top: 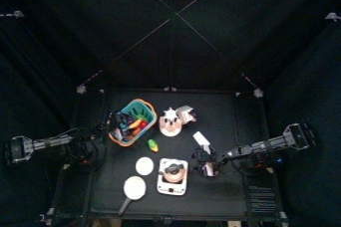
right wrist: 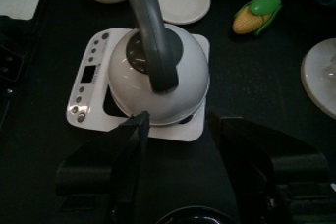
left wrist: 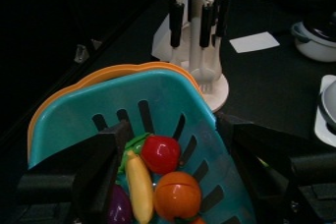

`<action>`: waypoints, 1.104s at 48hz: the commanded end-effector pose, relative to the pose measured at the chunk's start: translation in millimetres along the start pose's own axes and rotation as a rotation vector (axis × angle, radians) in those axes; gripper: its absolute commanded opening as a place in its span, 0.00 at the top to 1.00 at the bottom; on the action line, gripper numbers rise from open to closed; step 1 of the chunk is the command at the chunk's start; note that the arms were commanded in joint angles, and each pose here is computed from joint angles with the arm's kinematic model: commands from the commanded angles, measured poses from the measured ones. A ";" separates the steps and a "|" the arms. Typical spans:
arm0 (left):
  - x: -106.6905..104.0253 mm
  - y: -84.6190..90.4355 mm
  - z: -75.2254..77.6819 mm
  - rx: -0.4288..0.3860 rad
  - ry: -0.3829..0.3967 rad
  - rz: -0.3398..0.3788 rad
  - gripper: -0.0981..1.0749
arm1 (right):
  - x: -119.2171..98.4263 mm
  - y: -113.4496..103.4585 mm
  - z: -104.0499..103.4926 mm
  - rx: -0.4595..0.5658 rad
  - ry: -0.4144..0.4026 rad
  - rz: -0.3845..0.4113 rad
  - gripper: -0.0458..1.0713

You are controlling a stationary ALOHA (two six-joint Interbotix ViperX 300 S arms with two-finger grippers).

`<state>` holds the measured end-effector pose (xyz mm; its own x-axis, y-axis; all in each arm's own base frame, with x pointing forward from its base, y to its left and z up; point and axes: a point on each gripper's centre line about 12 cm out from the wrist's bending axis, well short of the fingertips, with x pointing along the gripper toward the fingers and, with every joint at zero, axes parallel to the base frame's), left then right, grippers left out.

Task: Grab corn

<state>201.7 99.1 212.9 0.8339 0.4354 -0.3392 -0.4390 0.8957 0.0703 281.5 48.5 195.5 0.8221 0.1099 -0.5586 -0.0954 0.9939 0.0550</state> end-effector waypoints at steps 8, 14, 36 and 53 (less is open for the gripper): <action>0.2 -25.7 21.5 0.070 -0.040 -0.113 0.05 | -2.1 1.0 6.3 -0.006 -0.020 0.003 0.19; -3.1 -51.7 44.2 0.154 -0.093 -0.218 0.05 | -1.7 -2.0 7.5 -0.002 -0.022 -0.006 0.19; 86.6 -118.9 23.4 0.390 0.442 -0.431 0.05 | -0.3 -2.1 4.4 0.007 -0.011 -0.005 0.19; 132.0 -123.3 -9.8 0.593 0.739 -0.443 0.05 | 4.0 -0.4 -1.2 0.009 0.013 -0.002 0.19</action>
<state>355.2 42.5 143.3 0.3583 0.0618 -0.9315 0.2575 0.9526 0.1622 282.9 47.4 187.9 0.8078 0.1034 -0.5803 -0.0851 0.9946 0.0588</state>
